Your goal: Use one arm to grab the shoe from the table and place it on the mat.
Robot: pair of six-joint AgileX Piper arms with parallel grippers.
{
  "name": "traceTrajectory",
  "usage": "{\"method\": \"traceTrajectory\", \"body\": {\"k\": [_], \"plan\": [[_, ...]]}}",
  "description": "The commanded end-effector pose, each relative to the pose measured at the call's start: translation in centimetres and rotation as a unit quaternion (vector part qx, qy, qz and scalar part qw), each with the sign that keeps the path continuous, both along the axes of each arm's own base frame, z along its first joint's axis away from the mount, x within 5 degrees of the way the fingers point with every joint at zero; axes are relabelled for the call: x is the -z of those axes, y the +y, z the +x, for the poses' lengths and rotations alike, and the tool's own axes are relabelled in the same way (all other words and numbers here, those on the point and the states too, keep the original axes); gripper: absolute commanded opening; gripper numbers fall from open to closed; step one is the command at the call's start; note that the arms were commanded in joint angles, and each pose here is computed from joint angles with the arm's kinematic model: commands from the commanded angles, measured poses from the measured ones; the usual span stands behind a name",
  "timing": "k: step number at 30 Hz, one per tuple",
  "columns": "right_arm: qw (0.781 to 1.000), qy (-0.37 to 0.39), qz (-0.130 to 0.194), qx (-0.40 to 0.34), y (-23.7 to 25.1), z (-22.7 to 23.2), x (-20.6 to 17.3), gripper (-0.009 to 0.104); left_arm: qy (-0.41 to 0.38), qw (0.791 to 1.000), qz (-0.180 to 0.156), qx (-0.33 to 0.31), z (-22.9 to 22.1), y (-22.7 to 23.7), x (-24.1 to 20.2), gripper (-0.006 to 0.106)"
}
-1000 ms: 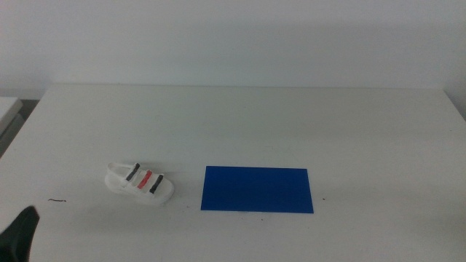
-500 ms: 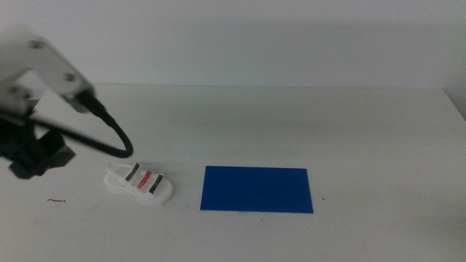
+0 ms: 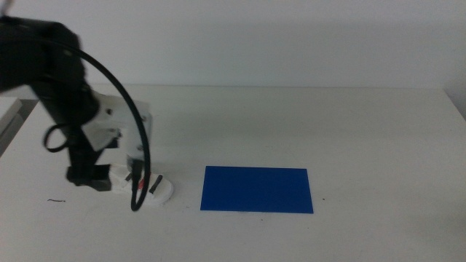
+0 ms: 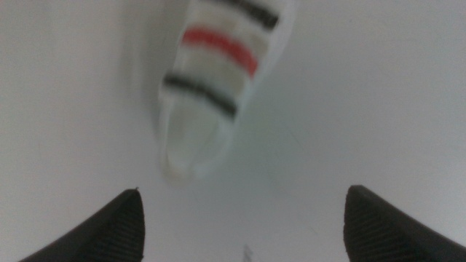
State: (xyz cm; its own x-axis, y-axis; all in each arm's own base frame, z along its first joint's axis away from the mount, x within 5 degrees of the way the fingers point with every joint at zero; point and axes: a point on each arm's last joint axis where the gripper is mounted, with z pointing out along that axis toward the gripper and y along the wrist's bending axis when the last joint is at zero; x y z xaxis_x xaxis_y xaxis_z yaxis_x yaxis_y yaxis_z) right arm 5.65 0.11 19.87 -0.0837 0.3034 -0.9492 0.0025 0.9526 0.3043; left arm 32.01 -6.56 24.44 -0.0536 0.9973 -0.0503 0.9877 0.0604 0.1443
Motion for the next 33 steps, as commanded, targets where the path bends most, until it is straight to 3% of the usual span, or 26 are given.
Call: {"method": "traceTrajectory", "body": {"k": [1, 5, 16, 19, 22, 28, 33], "plan": [[1.0, -0.005, -0.007, 0.0, 0.0, 0.0, 0.0, 0.079, -0.005, 0.999, 0.008, 0.048, 1.0, -0.9, 0.9, 0.094], [1.0, -0.005, -0.007, 0.0, 0.0, 0.0, 0.0, 0.079, -0.025, 0.998, -0.008, 0.063, 2.3, -1.5, 2.5, 0.094], [1.0, -0.005, -0.007, 0.0, 0.0, 0.0, 0.0, 0.079, -0.011, 0.997, -0.008, 0.082, 4.1, -2.0, 7.0, 0.094], [1.0, -0.005, -0.007, 0.0, 0.0, 0.0, 0.0, 0.079, 0.001, 0.997, -0.009, 0.081, 4.1, -2.0, 7.6, 0.089], [1.0, -0.005, -0.007, 0.0, 0.0, 0.0, 0.0, 0.079, 0.006, 0.997, -0.01, 0.08, 4.1, -2.0, 7.9, 0.077], [1.0, -0.005, -0.007, 0.0, 0.0, 0.0, 0.0, 0.079, 0.028, 0.996, -0.008, 0.082, 3.9, -2.0, 7.2, 0.031], [1.0, -0.005, -0.007, 0.0, 0.0, 0.0, 0.0, 0.079, 0.058, 0.998, -0.04, 0.001, 2.7, -3.6, 2.7, 0.004]]}}
